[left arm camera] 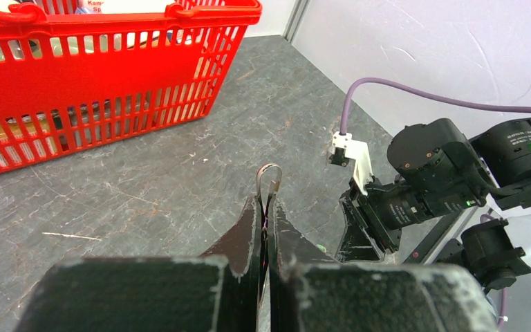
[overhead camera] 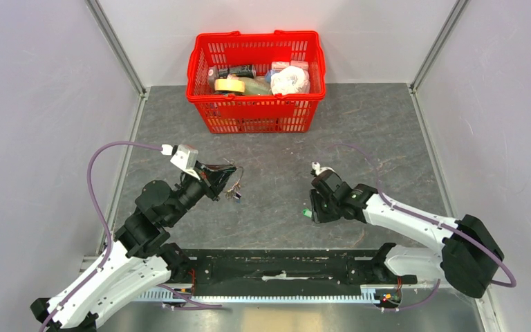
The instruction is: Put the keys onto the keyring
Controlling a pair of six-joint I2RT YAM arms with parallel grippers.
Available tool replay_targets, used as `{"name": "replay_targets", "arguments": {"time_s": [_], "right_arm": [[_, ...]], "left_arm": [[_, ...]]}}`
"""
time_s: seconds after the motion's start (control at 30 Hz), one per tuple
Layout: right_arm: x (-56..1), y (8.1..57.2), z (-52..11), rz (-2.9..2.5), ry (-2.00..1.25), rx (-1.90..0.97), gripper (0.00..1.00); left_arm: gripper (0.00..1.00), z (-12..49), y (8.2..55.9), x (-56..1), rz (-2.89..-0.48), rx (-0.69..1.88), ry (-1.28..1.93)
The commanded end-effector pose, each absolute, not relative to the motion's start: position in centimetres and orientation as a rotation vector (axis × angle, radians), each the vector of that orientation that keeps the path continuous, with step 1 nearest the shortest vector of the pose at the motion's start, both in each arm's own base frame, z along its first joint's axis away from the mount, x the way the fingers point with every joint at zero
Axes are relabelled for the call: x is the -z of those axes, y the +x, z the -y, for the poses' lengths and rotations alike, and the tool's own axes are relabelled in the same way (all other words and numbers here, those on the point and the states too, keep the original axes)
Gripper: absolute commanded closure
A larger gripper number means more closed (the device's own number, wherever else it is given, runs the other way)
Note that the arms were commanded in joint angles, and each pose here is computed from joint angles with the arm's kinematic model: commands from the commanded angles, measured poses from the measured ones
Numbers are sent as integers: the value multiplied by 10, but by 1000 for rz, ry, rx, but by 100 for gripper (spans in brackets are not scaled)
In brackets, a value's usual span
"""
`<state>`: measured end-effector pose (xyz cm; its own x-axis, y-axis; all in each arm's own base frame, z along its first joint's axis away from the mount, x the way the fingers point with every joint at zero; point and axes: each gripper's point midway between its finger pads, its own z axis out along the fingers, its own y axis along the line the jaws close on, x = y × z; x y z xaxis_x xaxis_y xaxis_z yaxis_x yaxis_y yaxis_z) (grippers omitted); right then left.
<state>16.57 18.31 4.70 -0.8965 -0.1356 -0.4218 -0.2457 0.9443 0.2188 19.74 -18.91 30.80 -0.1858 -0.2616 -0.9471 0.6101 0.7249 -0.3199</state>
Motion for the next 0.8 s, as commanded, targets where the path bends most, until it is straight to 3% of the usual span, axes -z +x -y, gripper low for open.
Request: {"name": "replay_targets", "arguments": {"time_s": [0.0,0.4,0.77], "right_arm": [[-70,182,-191,-2583,-466,-240,59],[-53,194,-185,-2586,-561,68,58],[-49,195,-199,-2619,-561,43,58]], "left_arm": [[98,193,195,-321,-1536,849,279],[98,193,193,-321,-1535,859,281],[98,193,193,-321,-1536,859,281]]}}
